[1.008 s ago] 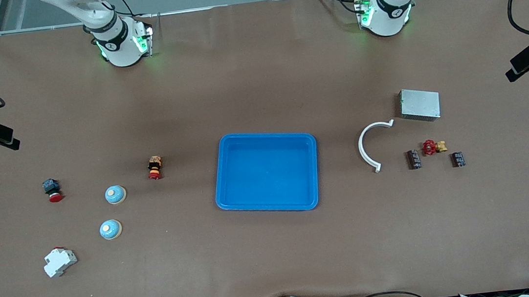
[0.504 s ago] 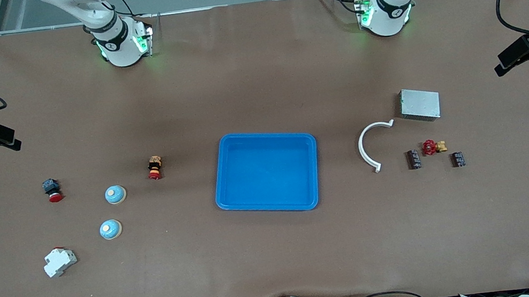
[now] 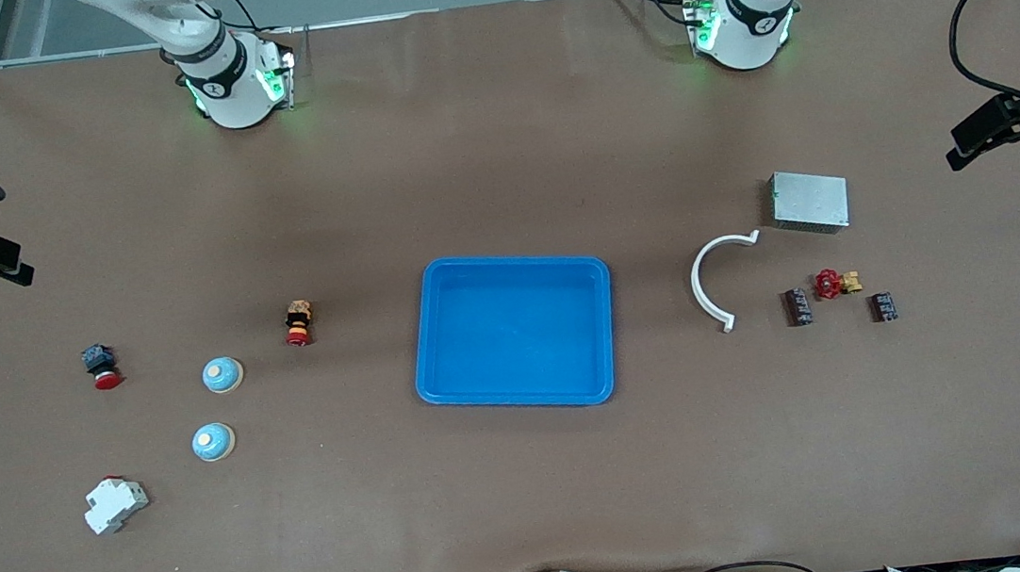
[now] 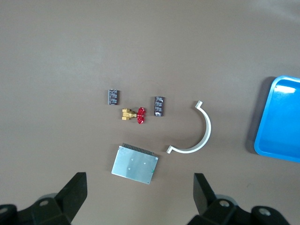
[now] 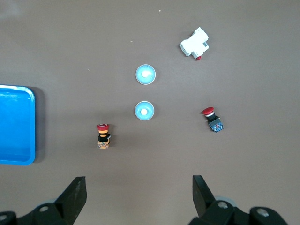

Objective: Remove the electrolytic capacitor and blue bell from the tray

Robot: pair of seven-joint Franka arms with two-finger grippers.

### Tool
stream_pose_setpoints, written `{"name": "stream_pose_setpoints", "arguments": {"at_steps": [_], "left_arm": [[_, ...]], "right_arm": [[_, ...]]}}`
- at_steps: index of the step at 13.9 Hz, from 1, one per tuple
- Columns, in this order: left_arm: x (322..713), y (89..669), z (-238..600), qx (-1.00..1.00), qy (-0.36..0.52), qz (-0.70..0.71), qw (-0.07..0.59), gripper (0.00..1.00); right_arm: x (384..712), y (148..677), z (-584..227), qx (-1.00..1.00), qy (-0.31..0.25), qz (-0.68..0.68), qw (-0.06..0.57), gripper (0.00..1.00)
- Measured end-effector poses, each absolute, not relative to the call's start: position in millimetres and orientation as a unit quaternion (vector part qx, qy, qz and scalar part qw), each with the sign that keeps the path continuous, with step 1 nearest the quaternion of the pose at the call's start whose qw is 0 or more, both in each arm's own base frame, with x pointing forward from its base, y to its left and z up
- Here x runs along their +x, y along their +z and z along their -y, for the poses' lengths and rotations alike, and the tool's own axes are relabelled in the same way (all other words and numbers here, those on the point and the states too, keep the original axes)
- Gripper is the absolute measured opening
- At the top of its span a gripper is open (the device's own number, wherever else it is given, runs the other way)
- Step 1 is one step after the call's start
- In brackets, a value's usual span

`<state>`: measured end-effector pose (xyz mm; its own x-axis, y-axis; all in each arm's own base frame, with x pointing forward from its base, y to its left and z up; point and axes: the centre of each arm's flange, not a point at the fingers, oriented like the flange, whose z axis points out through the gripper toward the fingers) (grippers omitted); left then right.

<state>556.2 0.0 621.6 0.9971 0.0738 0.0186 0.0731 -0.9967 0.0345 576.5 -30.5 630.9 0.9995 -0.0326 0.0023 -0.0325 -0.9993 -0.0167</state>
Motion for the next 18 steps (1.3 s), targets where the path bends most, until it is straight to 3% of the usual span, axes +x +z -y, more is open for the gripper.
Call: {"name": "stream_pose_setpoints", "arguments": {"at_steps": [18], "left_arm": [[559.6, 624.4, 0.1, 0.999, 0.035, -0.036, 0.017, 1.0]], "right_arm": [[576.6, 625.8, 31.2, -1.0, 0.003, -0.017, 0.008, 1.0]]}}
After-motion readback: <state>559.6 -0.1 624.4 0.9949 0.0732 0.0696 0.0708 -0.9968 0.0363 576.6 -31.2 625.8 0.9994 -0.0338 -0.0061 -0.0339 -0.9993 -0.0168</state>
